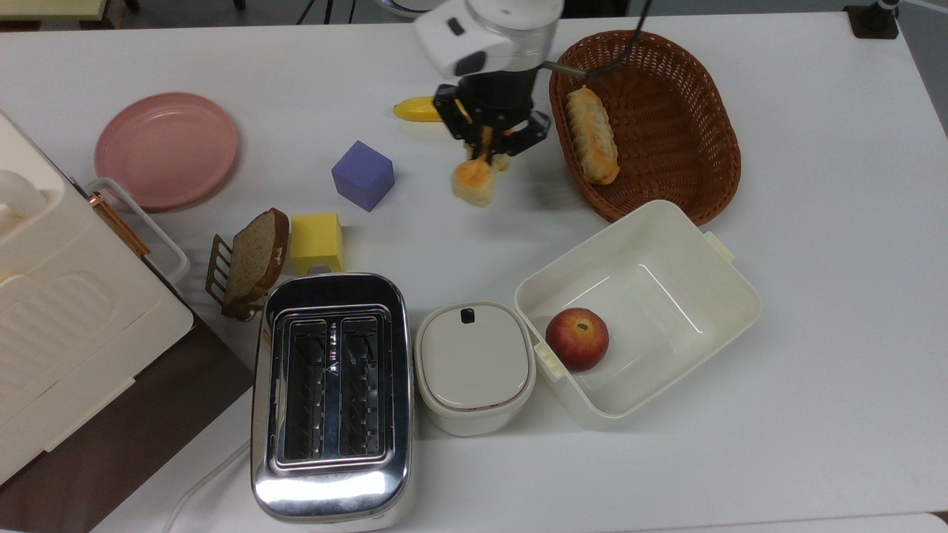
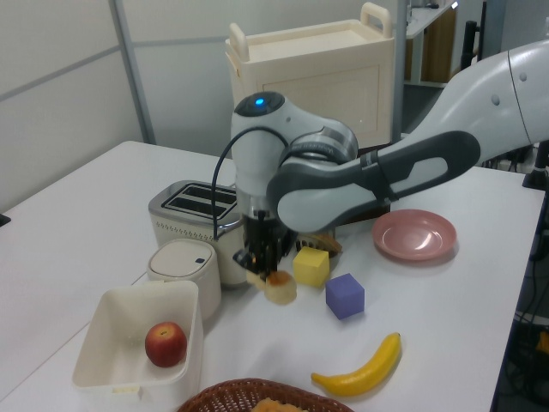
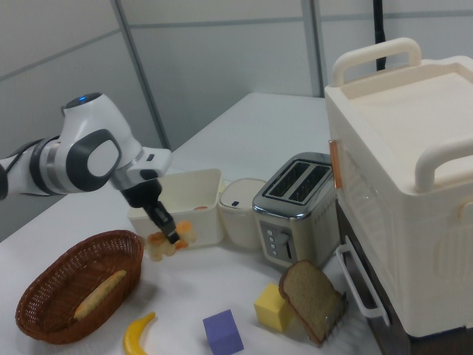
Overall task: Put the bread in the basket
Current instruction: 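Lift the bread bun and carry it toward the wicker basket, then lower the bun into the basket beside the roll and open gripper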
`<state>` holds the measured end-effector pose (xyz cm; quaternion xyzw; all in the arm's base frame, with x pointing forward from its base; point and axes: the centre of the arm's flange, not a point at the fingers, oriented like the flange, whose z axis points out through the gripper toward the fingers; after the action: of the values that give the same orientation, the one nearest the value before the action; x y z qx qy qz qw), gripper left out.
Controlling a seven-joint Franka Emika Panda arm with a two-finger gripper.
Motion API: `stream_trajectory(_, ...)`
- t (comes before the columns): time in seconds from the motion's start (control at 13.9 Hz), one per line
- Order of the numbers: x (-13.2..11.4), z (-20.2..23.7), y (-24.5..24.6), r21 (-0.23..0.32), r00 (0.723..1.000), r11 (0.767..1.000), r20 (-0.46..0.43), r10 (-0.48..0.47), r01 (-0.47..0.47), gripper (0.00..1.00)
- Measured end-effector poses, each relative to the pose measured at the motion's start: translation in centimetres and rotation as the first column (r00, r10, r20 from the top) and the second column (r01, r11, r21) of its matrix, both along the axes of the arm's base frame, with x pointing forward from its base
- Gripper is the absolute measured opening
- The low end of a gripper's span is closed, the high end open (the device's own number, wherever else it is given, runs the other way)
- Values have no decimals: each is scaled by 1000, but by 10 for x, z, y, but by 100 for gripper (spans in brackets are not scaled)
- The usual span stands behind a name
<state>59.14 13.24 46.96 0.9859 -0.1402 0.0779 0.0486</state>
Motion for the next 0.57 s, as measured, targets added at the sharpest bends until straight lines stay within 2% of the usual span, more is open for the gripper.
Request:
stream_trajectory(0.22, -17, -8, 44, 1, 997, 997, -22, 79, -79, 13)
stream_trajectory(0.57, -50, 24, 96, -3, 985, 985, -5, 172, -172, 13)
